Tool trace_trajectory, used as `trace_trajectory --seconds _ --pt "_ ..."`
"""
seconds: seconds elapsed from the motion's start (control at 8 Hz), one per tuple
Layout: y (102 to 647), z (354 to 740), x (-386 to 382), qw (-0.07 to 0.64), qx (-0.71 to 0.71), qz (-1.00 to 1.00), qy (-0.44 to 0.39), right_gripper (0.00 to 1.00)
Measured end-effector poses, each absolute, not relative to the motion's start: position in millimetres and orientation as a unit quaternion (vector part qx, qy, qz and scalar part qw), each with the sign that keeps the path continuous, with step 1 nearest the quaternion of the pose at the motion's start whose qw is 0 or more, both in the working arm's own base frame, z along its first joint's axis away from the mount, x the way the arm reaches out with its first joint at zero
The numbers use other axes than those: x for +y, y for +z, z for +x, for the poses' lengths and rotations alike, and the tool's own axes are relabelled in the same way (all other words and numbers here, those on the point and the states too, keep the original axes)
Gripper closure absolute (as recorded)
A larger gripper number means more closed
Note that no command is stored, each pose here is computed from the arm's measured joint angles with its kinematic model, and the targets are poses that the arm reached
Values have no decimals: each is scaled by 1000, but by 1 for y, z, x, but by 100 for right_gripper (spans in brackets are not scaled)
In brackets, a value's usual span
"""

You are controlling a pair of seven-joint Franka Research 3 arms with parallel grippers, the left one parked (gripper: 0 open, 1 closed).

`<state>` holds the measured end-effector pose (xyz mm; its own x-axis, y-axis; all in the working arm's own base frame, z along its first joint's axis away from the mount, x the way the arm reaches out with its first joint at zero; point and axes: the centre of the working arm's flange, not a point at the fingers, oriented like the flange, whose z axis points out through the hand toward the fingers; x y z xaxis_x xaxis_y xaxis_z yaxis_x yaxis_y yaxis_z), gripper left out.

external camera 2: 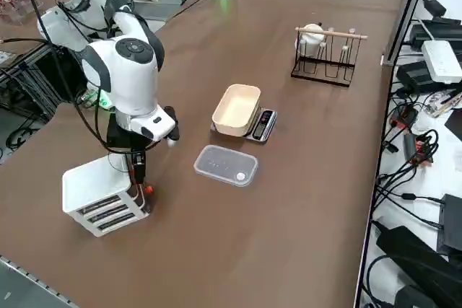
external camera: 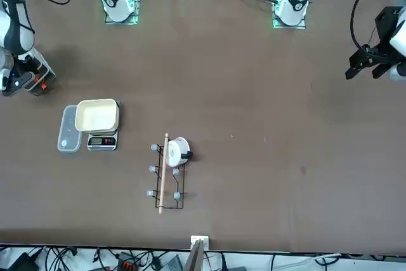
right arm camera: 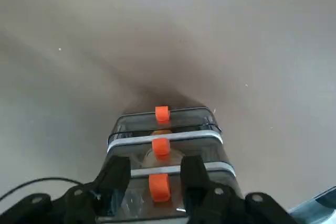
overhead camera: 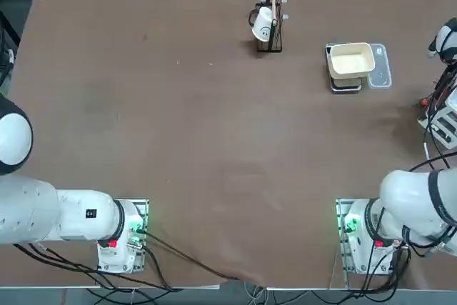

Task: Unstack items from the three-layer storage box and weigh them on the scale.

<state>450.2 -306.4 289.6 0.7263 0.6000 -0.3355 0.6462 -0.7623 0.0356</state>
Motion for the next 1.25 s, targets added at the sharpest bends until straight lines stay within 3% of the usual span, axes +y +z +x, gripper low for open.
trace_trajectory --seconds 0.5,1.0,1.25 --pt "292 449 -309 76 335 927 -153 46" --pt "294 449 -309 78 336 926 -151 81" --pt "297 449 -309 80 335 927 -149 86"
